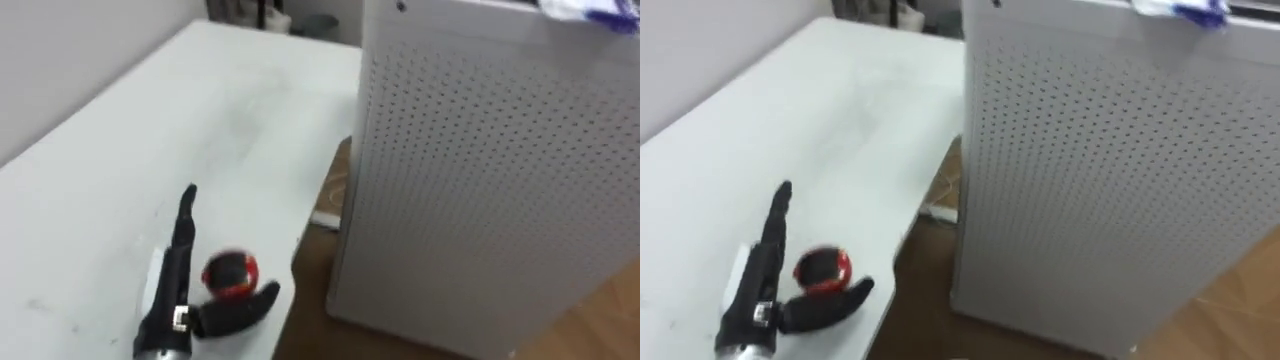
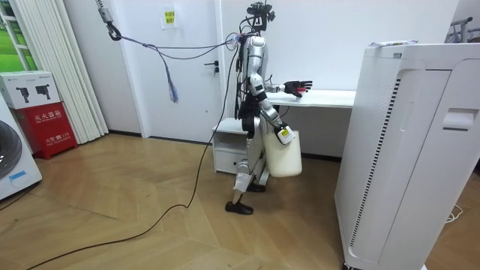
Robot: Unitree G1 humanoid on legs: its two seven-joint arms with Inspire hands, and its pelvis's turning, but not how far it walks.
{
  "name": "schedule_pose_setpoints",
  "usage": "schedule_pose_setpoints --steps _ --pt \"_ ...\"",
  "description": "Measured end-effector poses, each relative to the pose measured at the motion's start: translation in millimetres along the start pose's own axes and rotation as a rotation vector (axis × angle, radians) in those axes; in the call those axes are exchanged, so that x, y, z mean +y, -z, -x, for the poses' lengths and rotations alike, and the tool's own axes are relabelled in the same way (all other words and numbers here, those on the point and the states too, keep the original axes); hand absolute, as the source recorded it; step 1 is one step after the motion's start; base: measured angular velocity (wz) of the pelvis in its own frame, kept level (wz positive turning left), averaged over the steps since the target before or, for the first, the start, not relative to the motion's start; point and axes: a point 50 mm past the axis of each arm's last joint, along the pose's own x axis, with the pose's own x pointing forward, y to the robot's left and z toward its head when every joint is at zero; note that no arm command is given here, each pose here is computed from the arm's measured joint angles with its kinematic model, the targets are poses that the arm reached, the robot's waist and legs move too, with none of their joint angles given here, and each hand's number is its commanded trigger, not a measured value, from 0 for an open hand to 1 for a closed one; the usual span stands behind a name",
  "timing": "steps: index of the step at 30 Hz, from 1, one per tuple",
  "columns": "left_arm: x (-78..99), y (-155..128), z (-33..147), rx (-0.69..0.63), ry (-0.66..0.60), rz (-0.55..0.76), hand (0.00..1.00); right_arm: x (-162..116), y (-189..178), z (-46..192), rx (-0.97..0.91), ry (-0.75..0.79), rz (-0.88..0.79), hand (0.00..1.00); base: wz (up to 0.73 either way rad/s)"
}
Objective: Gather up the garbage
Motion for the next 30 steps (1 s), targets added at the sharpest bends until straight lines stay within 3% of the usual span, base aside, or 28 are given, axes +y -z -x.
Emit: schedule_pose_setpoints --steps 3,4,6,14,30 --pt "0.7 3.8 1.3 0.024 -0.004 0.014 0.00 3.2 -3.5 1.2 -0.022 -0.013 0.025 1.00 -0.08" --pt "0.0 6.1 2.3 0.035 -0.002 0.012 0.42 3.3 -2.7 1.5 -0.018 -0.013 0.024 1.00 -0.04" --pt "-1.7 14.5 5.6 0.074 0.005 0.003 1.00 4.3 2.9 3.3 0.005 -0.015 0.017 1.00 -0.08" --pt "-1.5 29.3 11.8 0.141 0.012 -0.025 1.00 5.3 9.1 5.2 0.047 -0.041 0.070 1.00 -0.07" --pt "5.1 31.5 6.6 0.155 -0.034 -0.004 1.00 10.4 -0.8 4.1 0.006 -0.069 0.082 1.00 -0.03"
